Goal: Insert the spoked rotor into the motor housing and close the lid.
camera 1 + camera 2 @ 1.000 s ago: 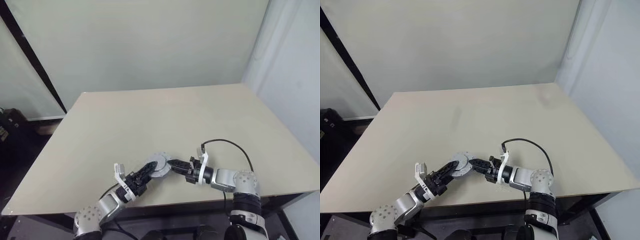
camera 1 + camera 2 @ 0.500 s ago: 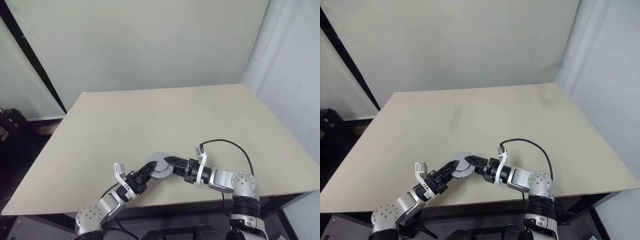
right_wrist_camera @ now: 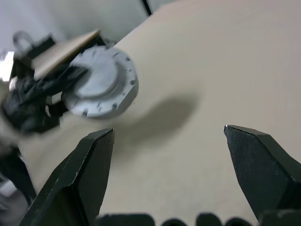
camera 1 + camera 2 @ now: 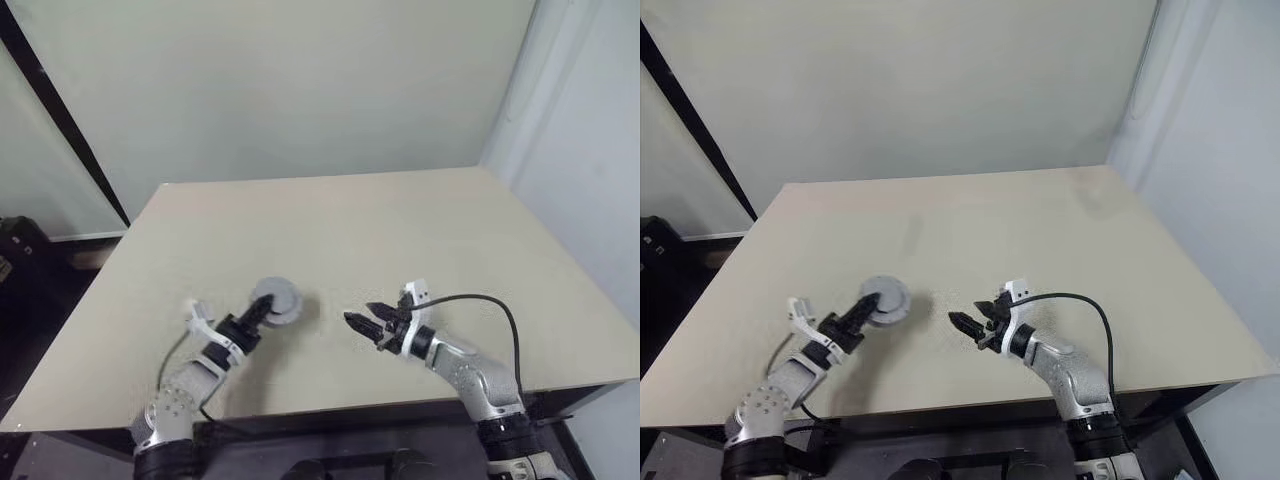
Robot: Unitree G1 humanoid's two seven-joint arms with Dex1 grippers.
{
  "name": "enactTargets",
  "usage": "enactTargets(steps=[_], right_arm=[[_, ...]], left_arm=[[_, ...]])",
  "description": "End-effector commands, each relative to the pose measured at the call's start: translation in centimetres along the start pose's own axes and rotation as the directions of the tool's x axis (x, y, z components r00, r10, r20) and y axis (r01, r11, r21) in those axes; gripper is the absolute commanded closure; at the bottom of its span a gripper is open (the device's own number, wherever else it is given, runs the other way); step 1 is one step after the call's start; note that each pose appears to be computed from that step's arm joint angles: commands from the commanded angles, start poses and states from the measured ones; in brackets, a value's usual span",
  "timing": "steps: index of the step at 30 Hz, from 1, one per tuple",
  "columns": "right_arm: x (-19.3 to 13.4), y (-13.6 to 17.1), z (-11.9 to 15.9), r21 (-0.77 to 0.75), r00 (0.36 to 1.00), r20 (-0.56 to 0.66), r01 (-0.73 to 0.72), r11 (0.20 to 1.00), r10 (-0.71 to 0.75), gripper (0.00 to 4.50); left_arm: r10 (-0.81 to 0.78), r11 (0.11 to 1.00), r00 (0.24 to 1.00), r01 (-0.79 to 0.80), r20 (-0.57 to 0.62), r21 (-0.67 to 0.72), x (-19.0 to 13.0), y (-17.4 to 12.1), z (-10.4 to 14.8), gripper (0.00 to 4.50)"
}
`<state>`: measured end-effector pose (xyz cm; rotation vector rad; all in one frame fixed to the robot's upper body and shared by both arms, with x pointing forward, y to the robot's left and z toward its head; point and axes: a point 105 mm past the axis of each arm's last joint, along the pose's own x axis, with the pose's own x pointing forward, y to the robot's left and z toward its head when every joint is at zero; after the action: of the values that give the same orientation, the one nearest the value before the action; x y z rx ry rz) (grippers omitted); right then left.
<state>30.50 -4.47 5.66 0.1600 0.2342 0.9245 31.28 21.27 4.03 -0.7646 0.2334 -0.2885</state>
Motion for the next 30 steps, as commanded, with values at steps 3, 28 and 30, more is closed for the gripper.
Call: enactTargets(steps=[3, 28, 30], right_arm=[[0.3, 2.3, 1.3, -0.358, 0.991, 0.036, -0.106, 0.928, 0.127, 0.43], [0.5, 2.2, -0.5, -0.443, 0.992, -0.040, -0.127, 0.887, 0.122, 0.43], [0.5, 1.8, -0.5, -0.443, 0.994, -0.040, -0.107, 0.890, 0.100, 0.43]], left_arm=[[0.085, 0.968, 0.993, -0.101, 0.081, 0.228, 1.0, 1.0, 2.9, 2.52], [0.279, 0.892, 0.947, -0.318, 0.161, 0.323, -0.6, 4.4, 3.4, 0.03], [0.295, 0.876, 0.938, -0.342, 0.183, 0.340, -1.3, 4.4, 3.8, 0.03]])
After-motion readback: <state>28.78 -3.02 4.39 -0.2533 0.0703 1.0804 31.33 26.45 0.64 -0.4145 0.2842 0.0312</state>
